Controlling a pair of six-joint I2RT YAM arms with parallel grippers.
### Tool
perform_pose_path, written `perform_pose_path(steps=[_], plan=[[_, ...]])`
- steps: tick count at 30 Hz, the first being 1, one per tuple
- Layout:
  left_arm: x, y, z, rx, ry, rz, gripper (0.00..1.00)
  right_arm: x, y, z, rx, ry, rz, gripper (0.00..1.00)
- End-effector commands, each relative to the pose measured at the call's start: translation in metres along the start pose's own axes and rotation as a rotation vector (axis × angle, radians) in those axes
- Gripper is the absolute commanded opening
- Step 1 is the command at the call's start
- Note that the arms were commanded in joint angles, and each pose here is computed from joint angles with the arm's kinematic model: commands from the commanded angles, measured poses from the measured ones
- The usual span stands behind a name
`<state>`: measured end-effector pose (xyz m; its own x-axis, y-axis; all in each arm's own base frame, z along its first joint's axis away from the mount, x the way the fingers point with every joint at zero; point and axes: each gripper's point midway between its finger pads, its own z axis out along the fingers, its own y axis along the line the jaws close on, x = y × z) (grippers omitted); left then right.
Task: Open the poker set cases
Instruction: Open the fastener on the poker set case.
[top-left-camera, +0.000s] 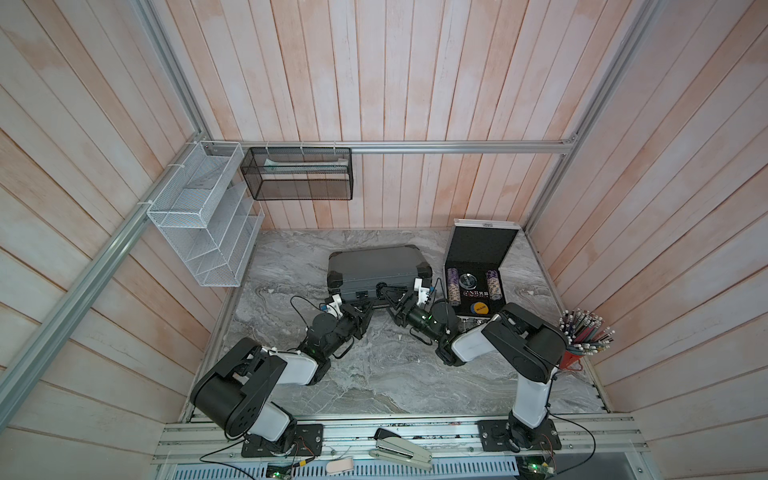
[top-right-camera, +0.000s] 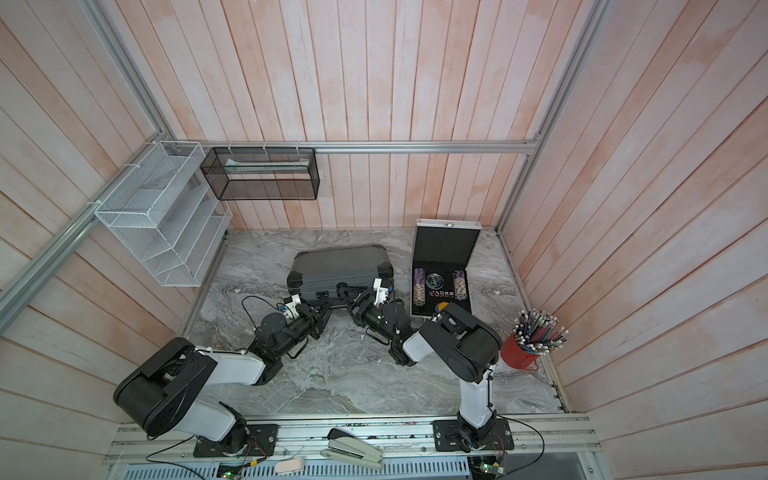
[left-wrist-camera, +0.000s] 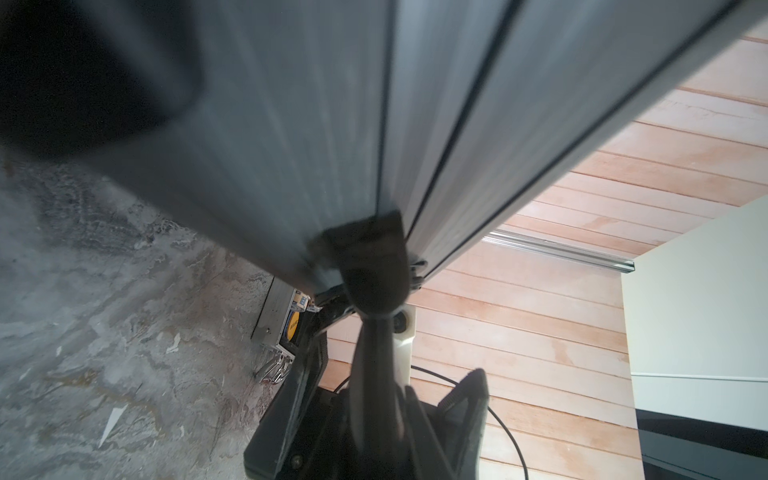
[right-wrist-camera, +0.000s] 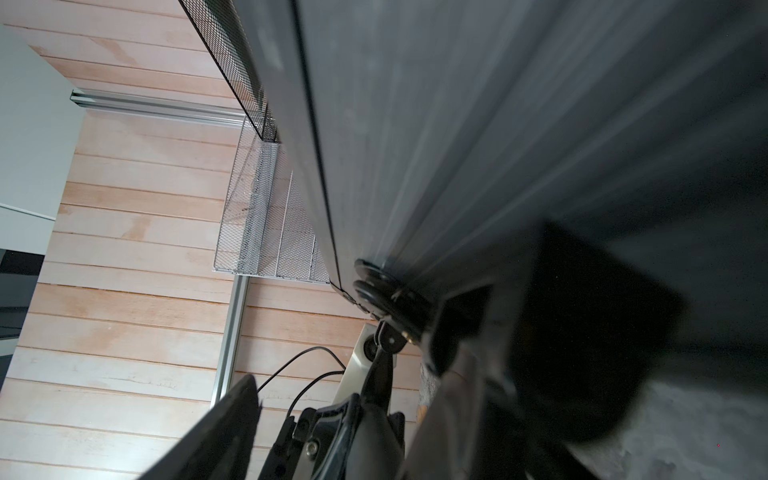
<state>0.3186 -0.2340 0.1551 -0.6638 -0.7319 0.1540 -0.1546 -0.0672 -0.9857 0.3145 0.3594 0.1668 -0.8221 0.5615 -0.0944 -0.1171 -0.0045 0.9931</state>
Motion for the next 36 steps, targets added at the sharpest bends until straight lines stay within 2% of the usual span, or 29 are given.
perform_pose_path(steps=[1, 10, 23, 27, 36], plan=[[0.019, -0.008, 0.001, 0.04, 0.094, -0.043, 0.02, 0.001, 0.112, -0.015, -0.369, 0.012, -0.04, 0.82], [0.018, -0.003, 0.004, 0.037, 0.098, -0.055, 0.02, -0.001, 0.124, -0.02, -0.415, 0.003, -0.005, 0.81], [0.017, 0.001, 0.005, 0.033, 0.097, -0.065, 0.02, -0.002, 0.134, -0.022, -0.4, -0.006, -0.046, 0.81], [0.017, -0.001, 0.004, 0.044, 0.094, -0.072, 0.02, -0.002, 0.114, -0.022, -0.33, -0.019, -0.045, 0.83], [0.015, -0.009, 0.003, 0.067, 0.083, -0.057, 0.02, -0.005, 0.035, -0.034, 0.02, -0.043, -0.131, 0.95]])
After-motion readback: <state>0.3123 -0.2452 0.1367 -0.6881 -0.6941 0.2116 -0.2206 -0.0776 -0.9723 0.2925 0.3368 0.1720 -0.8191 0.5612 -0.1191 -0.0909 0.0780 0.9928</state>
